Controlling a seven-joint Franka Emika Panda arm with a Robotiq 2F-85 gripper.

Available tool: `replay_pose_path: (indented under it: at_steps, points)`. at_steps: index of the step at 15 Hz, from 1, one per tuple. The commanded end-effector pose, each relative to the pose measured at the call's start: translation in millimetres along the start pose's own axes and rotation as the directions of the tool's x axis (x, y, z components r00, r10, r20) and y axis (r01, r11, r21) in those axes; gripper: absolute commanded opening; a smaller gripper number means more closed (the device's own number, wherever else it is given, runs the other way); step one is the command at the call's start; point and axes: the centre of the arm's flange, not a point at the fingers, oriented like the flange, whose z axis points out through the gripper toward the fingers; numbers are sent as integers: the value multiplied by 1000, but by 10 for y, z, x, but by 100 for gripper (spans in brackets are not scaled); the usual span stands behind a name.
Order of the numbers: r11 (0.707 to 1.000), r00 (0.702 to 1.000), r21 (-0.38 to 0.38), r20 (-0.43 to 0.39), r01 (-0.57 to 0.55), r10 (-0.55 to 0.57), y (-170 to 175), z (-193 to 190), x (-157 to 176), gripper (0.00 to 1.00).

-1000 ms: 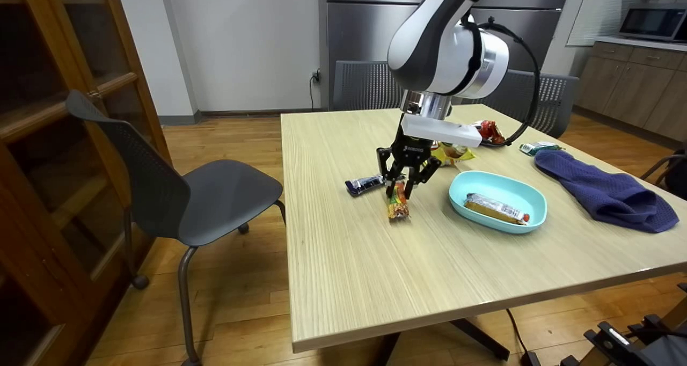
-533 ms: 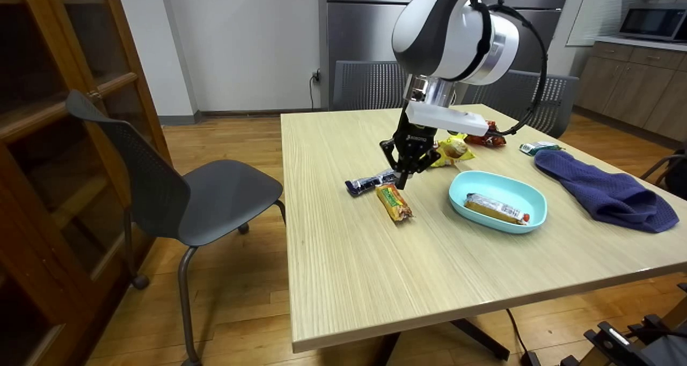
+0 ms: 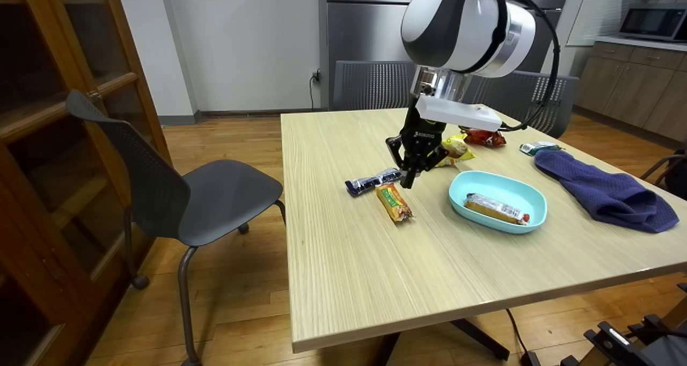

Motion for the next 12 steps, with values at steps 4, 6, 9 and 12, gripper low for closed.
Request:
replay_pose_path:
  at_steps: [4,6,9,12]
  points:
    - [997,997,5,15,79,-79,-75,-56,-138,62]
    - [996,996,-3,10,85,-85,-96,-49,-102,77]
    - [995,995,-33,12,98,-97,-138,-11,-66,100]
    - [990,993,-72,9,119,-119,-197,43,-18,100]
